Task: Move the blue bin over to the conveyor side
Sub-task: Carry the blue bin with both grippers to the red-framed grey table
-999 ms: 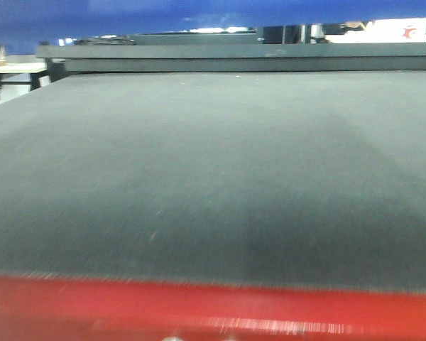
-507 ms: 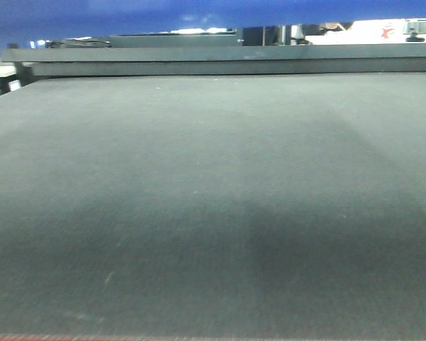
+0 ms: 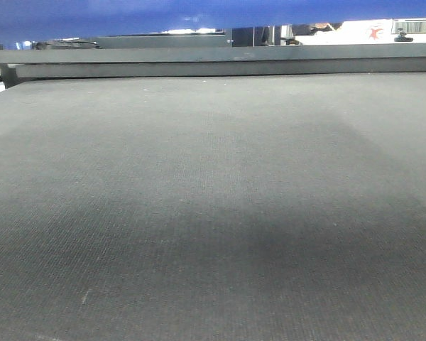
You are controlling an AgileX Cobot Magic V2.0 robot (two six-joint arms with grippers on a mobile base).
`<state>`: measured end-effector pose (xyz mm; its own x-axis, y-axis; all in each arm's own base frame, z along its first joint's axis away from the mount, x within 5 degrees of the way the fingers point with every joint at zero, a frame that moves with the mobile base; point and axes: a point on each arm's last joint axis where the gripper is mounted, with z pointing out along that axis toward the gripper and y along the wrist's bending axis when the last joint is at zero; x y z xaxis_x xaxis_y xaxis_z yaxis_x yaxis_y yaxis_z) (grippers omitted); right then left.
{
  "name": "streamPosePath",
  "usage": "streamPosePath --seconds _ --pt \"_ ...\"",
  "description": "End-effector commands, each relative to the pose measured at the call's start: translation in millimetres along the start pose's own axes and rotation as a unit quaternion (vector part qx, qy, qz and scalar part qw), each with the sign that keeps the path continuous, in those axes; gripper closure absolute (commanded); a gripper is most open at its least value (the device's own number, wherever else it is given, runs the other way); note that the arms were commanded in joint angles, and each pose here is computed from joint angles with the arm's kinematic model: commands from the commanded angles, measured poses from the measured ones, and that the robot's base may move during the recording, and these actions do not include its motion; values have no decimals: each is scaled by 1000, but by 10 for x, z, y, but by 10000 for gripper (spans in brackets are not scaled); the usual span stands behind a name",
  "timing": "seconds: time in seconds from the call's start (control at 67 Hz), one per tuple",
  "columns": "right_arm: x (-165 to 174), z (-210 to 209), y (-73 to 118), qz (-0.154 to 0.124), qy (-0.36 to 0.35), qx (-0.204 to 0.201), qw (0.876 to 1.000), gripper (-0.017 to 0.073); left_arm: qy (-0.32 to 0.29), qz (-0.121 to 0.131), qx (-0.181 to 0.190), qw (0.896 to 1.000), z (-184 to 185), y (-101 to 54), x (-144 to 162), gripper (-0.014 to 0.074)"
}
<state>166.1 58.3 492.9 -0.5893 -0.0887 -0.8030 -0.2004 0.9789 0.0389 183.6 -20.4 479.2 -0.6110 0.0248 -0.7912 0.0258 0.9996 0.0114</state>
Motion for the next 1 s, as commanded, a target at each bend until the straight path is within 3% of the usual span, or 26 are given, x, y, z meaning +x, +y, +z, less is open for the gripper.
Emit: streamPosePath --seconds 0.0,0.985 --pt "-103 -122 -50 -13 -69 15 997 639 -57 13 -9 998 -106 23 -83 612" --pt "-118 -124 -46 -14 -77 13 997 639 -64 13 -8 998 -107 21 -96 612"
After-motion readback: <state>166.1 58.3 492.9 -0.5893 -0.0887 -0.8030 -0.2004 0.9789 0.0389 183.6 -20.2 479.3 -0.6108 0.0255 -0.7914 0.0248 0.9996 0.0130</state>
